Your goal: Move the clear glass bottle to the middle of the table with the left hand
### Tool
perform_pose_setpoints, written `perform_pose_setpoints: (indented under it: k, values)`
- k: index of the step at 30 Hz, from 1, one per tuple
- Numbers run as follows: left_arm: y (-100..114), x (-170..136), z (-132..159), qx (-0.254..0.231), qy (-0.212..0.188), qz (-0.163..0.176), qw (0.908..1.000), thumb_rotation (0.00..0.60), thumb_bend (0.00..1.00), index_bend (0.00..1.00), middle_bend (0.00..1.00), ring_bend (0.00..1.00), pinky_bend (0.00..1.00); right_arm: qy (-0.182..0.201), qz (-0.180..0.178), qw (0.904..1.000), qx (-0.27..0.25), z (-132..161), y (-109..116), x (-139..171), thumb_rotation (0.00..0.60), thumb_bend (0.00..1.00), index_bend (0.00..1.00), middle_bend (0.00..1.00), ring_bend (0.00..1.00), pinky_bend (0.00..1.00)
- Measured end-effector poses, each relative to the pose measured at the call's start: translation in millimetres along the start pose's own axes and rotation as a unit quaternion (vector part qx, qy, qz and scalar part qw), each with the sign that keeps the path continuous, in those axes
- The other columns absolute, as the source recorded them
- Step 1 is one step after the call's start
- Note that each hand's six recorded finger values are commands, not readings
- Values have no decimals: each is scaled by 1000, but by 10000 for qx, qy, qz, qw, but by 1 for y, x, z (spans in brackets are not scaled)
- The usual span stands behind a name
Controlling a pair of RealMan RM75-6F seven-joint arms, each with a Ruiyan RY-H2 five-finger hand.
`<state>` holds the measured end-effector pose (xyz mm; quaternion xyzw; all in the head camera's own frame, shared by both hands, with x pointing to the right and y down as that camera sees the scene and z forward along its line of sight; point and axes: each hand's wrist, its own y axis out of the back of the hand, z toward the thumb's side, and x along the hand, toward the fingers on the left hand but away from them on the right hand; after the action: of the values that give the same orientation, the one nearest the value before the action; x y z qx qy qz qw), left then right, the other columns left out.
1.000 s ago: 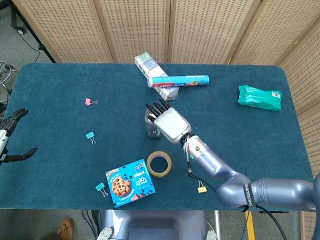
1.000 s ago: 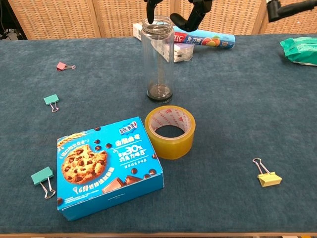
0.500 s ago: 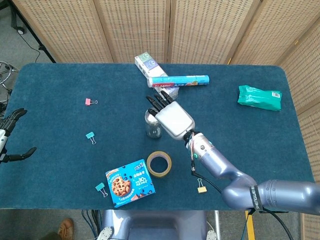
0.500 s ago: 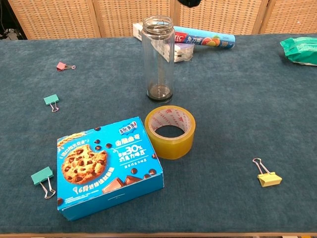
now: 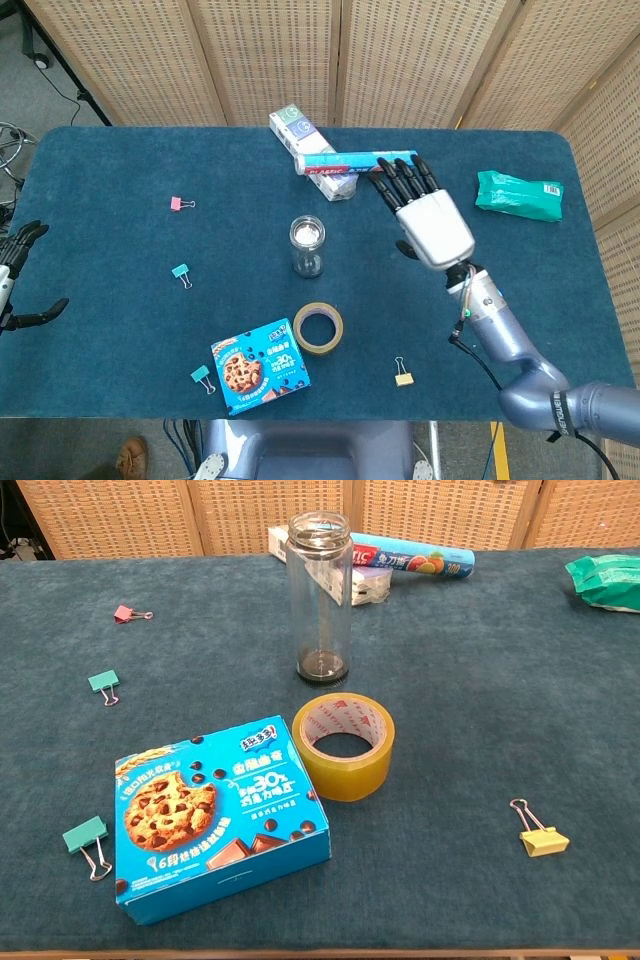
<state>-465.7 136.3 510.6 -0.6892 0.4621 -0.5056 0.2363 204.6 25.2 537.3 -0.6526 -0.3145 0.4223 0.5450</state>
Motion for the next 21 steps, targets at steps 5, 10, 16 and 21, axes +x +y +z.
perform_pose_setpoints:
  k: [5, 10, 16, 21]
  values:
    - [-3, -8, 1, 106, 70, 164, 9998, 600, 209, 0, 0, 0, 0, -457, 58, 9987, -228, -44, -19, 36, 600, 0, 0, 0, 0, 0]
    - [-8, -13, -3, 141, 176, 197, 9996, 600, 209, 0, 0, 0, 0, -796, -25, 9963, -327, -75, -30, 76, 600, 0, 0, 0, 0, 0]
    - [-11, -21, -13, 121, 333, 254, 9990, 600, 209, 0, 0, 0, 0, -1067, -158, 9936, -347, -100, -42, 125, 600, 0, 0, 0, 0, 0]
    - [-9, -27, -19, 145, 379, 349, 9986, 600, 209, 0, 0, 0, 0, -1347, -212, 9901, -346, -118, -53, 171, 600, 0, 0, 0, 0, 0]
